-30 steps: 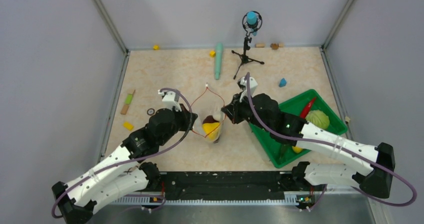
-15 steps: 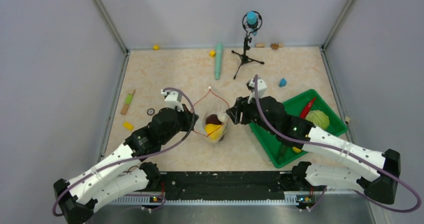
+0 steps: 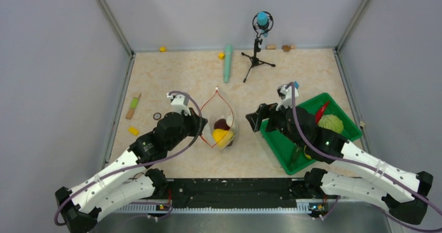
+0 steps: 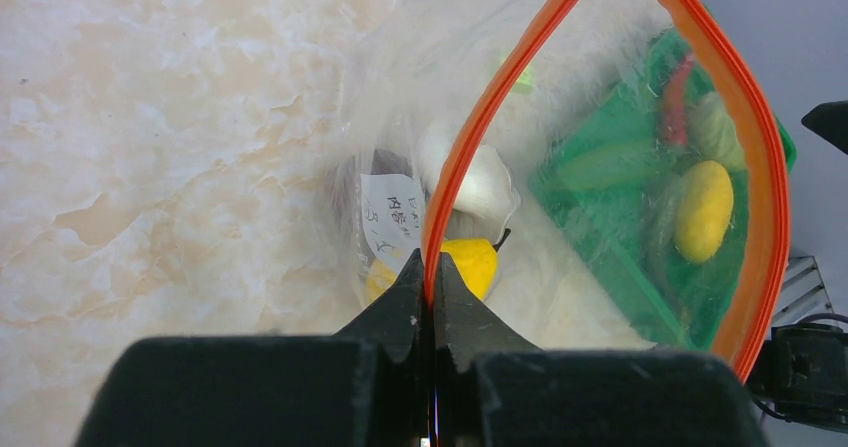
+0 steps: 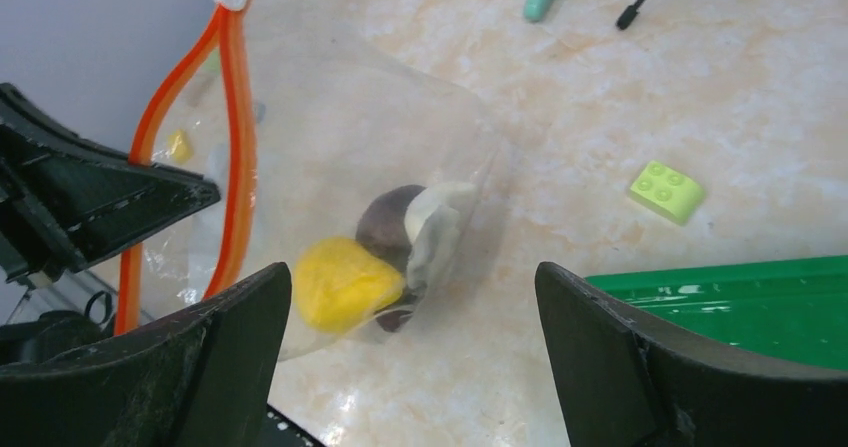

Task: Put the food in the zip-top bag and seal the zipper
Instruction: Adjust the zipper food storage bag at the center of the board, then pick up the fake vegetable from the bin.

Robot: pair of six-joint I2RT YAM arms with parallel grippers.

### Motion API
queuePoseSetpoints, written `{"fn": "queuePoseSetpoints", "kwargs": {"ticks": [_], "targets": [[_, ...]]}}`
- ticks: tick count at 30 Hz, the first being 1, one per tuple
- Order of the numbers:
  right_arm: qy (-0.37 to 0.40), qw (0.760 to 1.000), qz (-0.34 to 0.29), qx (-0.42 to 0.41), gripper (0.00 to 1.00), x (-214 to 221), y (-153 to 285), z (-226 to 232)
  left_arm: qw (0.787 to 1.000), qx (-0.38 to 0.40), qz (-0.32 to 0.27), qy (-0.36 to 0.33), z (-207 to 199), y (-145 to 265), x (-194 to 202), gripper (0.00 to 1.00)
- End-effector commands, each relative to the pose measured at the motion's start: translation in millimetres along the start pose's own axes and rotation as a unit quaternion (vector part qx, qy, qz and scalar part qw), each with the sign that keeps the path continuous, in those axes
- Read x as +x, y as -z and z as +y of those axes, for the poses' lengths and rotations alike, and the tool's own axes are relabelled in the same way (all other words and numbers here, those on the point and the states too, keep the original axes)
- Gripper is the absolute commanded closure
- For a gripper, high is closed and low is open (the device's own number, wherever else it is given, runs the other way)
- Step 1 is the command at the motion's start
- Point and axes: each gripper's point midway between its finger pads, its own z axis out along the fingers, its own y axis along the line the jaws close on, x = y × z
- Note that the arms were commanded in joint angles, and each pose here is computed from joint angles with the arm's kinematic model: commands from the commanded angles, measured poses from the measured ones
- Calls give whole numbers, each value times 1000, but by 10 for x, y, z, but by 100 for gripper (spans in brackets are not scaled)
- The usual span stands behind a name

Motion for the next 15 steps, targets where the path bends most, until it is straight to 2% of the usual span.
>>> {"fn": "queuePoseSetpoints", "kwargs": {"ticks": [1,6,11,15], "targets": [[-5,996,-48,71,9,-288,173,-294,999,26,-26,15,-128,24,-137,100],[-28,968,-27,247,7,-123,228,-1136,999,29,-24,16,-134,15,-123,100],[-75,939,30,333,6,277,219,-1726,999,27,-20,15,-135,3,-109,100],[-90,915,75,386,6,666,236,-2013,1000,18,-22,14,-100,-15,-108,100]]}}
